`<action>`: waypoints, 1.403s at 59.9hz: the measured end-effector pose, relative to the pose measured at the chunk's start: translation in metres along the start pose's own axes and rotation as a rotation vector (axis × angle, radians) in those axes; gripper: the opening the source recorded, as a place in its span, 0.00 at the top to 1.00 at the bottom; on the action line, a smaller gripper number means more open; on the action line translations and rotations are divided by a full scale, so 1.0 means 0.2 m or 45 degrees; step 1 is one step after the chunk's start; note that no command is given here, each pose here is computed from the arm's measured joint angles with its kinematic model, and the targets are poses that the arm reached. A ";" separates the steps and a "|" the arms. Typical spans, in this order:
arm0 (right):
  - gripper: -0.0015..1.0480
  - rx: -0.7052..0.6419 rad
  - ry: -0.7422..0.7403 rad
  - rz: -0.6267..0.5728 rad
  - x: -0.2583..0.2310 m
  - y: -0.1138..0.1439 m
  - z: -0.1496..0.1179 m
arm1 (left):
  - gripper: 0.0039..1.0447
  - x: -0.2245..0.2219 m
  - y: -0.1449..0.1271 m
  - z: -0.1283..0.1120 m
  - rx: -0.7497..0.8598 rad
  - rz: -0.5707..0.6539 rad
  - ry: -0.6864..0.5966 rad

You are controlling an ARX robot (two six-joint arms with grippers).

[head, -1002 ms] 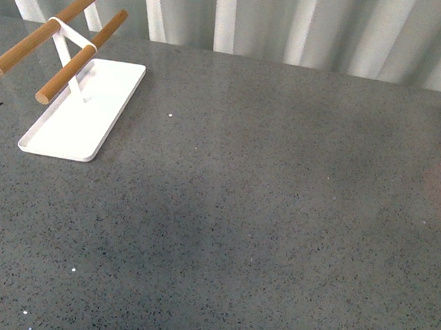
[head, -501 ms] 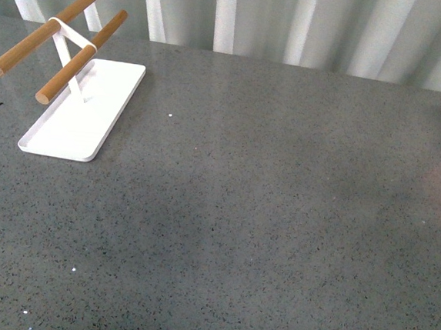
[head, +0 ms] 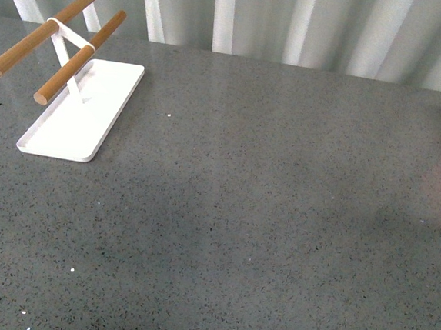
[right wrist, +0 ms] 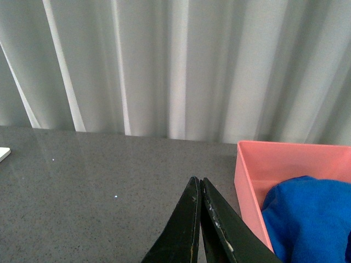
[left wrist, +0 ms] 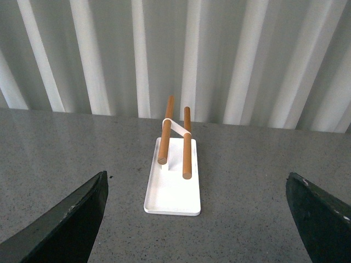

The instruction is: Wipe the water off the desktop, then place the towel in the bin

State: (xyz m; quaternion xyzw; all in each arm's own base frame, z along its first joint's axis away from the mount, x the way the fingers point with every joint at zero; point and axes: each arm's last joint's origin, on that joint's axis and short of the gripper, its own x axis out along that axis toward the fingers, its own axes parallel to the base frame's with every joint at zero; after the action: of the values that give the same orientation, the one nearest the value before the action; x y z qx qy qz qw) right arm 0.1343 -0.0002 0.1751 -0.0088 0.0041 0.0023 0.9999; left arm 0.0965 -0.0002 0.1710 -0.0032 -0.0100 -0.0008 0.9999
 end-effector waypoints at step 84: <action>0.86 0.009 -0.035 -0.007 -0.19 0.00 -0.02 | 0.06 0.00 0.00 0.00 0.000 0.000 -0.001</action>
State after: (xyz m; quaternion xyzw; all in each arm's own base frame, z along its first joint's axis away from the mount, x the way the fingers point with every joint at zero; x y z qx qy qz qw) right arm 0.0965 -0.0002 0.1712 -0.0053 -0.0098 -0.0004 0.9999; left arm 0.0964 -0.0001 0.1711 -0.0032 -0.0106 -0.0006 0.9999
